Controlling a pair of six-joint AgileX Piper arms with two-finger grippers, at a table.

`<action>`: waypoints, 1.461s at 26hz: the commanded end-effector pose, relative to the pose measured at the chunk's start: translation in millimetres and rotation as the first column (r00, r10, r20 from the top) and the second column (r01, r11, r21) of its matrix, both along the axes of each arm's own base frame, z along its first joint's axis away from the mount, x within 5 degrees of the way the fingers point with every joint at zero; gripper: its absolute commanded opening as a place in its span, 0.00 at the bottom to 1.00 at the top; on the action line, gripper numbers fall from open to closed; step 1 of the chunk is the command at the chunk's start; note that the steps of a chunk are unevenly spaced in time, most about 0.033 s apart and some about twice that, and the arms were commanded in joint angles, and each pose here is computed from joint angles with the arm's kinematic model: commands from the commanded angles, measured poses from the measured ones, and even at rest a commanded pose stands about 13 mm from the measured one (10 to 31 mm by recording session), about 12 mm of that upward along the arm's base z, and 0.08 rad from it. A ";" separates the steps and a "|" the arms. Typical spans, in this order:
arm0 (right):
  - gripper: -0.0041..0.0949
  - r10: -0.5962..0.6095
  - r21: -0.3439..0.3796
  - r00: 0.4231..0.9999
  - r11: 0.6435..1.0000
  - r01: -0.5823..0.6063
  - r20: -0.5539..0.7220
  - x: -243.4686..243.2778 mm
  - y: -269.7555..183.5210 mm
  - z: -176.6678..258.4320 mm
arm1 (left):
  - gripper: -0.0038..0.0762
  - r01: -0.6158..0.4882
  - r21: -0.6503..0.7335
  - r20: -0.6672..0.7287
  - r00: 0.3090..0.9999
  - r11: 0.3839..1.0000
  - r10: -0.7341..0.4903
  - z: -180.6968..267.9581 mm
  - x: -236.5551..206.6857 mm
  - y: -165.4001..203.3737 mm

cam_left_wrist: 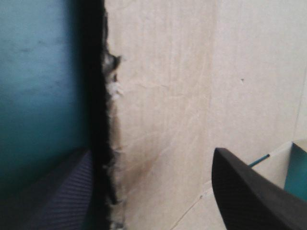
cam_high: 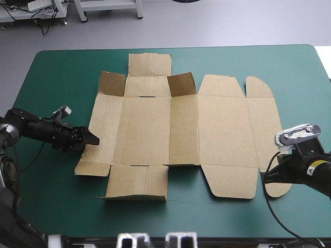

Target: Fold the box

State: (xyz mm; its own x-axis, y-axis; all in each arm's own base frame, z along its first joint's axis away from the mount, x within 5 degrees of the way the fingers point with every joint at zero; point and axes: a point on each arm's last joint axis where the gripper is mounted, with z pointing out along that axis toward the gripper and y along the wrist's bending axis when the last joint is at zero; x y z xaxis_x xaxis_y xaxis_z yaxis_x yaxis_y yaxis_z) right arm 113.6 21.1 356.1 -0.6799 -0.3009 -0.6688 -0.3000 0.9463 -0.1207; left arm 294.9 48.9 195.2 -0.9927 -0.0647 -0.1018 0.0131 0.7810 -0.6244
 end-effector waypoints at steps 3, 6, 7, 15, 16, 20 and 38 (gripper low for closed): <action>0.02 0.010 0.023 0.996 1.000 -0.012 0.084 1.9 1.6 13.8 | 0.69 0.082 -0.193 0.022 0.997 0.978 -0.080 -1.3 -16.6 -21.9; 0.02 0.012 0.032 0.997 0.999 -0.014 0.082 1.8 2.3 13.8 | 0.69 0.084 -0.229 0.055 0.996 0.970 -0.073 -0.4 -15.2 -26.9; 0.02 0.012 0.032 0.997 0.999 -0.014 0.080 1.7 2.3 13.7 | 0.69 0.095 -0.226 0.056 0.995 0.969 -0.085 -0.7 -15.3 -28.9; 0.02 0.017 0.052 0.998 0.998 -0.020 0.065 0.6 3.9 12.9 | 0.65 0.118 -0.117 0.106 0.989 0.986 -0.106 -7.3 -5.9 -45.9; 0.02 0.018 0.050 0.998 0.999 -0.021 0.061 0.4 3.9 12.7 | 0.59 0.083 -0.081 0.122 0.990 0.993 -0.072 -9.3 -1.7 -45.6; 0.02 0.019 0.044 0.999 0.999 -0.021 0.045 -0.7 3.6 11.6 | 0.28 -0.064 -0.014 0.137 0.988 0.998 0.066 -12.2 9.4 -40.9; 0.02 0.029 0.033 0.998 0.999 -0.031 0.050 -0.5 3.5 11.7 | 0.04 0.440 -0.036 0.623 0.712 0.897 -0.324 115.2 3.7 -88.0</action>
